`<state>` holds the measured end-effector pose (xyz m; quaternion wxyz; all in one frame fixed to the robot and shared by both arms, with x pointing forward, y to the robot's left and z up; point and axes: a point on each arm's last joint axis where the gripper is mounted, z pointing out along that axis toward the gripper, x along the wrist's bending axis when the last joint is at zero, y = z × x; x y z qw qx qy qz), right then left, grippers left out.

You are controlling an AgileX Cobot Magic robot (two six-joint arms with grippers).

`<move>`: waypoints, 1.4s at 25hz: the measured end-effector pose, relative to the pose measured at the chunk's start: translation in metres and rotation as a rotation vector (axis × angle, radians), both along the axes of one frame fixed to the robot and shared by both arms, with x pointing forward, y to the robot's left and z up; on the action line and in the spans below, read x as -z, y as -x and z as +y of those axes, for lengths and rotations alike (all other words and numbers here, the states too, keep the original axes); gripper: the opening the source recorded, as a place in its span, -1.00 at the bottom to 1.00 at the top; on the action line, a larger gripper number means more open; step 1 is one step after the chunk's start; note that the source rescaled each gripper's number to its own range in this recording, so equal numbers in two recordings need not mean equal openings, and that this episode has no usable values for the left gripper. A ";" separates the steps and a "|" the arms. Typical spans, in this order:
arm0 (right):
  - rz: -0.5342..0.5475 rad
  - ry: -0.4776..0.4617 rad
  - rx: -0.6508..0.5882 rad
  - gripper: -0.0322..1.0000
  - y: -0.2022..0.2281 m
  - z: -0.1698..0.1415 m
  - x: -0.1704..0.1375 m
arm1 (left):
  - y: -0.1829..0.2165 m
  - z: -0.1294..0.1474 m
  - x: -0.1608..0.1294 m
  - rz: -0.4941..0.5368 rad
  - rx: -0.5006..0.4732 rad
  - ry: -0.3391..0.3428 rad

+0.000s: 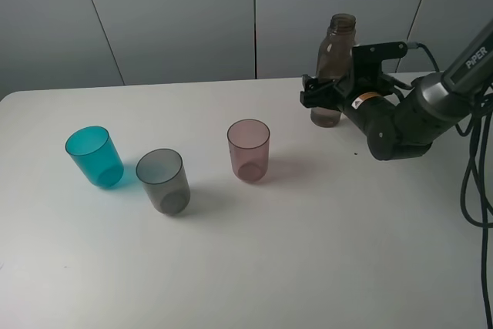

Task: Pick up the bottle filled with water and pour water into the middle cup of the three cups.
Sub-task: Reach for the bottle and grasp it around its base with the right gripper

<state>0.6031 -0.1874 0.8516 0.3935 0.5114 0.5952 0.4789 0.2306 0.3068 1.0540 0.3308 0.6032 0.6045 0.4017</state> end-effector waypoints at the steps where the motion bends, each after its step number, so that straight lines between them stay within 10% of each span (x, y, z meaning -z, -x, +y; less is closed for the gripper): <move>1: 0.001 0.000 0.000 1.00 0.000 0.000 0.001 | 0.000 0.000 0.000 0.000 0.000 0.000; 31: -0.055 -0.004 0.002 0.98 -0.009 0.002 0.010 | 0.000 0.000 0.000 0.000 0.001 -0.002; 33: -0.055 -0.004 0.002 0.40 -0.009 0.002 0.010 | 0.000 0.000 0.000 0.000 0.001 -0.002; 35: -0.057 -0.004 0.002 -0.94 -0.009 0.002 0.010 | 0.000 0.000 0.000 0.000 0.001 -0.002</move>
